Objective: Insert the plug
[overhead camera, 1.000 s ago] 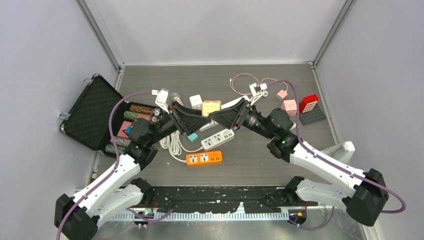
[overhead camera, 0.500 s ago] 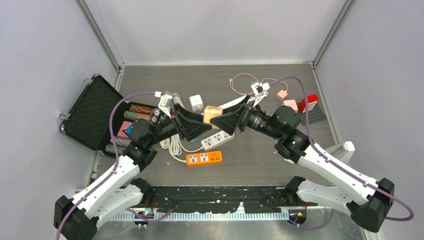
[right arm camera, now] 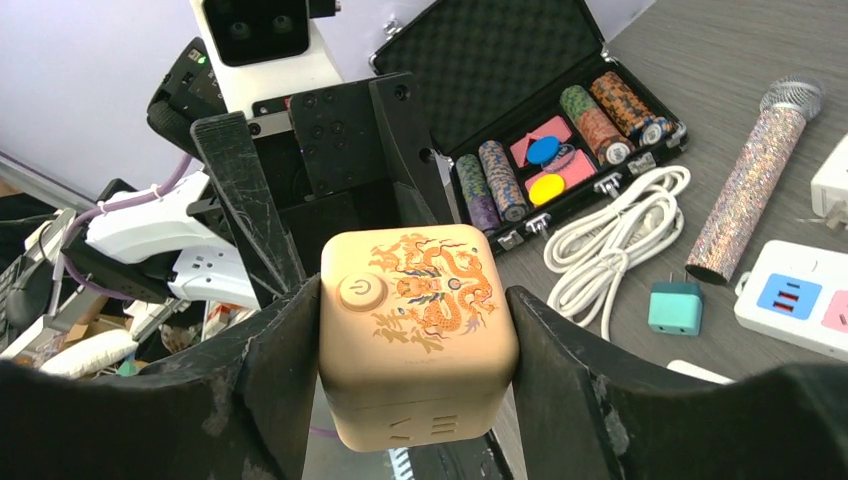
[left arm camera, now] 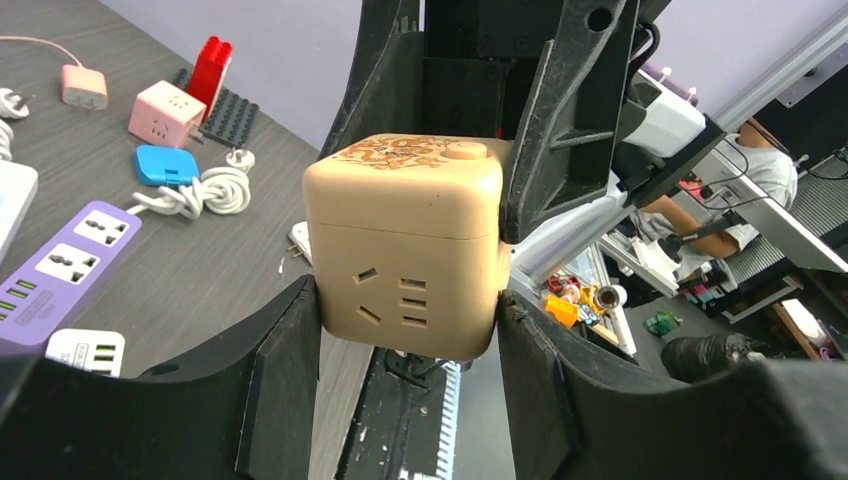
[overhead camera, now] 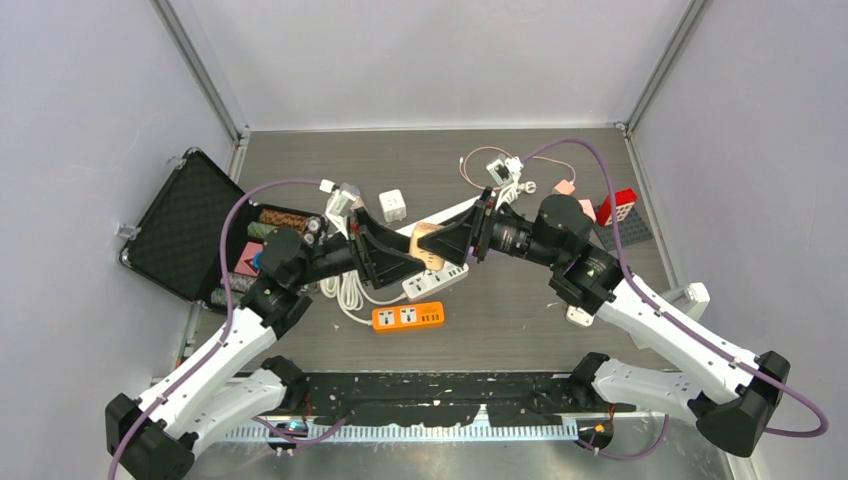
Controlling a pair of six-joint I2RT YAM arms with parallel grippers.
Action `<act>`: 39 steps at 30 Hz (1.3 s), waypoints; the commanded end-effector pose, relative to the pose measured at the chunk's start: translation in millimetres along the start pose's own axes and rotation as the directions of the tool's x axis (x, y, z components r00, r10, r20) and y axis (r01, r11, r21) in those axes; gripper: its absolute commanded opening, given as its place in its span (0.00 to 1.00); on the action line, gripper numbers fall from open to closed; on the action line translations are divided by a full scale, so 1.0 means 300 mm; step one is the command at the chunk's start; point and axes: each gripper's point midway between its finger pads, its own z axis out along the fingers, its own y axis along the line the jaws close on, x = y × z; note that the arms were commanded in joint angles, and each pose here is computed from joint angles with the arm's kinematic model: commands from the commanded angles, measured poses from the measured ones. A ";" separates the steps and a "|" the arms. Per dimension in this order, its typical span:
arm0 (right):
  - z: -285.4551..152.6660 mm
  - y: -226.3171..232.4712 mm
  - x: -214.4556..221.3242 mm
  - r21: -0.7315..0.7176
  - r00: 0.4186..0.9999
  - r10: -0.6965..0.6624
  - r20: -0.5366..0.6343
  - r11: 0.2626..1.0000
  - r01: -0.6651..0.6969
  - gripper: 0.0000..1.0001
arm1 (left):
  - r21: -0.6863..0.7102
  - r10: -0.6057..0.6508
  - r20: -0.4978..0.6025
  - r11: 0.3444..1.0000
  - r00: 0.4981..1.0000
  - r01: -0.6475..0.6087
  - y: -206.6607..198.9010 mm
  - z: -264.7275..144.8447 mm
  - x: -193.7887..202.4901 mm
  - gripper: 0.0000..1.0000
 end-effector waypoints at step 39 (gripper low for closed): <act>0.032 -0.359 0.118 0.418 0.721 0.573 0.389 0.587 -0.693 0.06 | -0.405 0.141 0.083 0.909 0.986 -0.096 0.312 0.079 0.073 0.79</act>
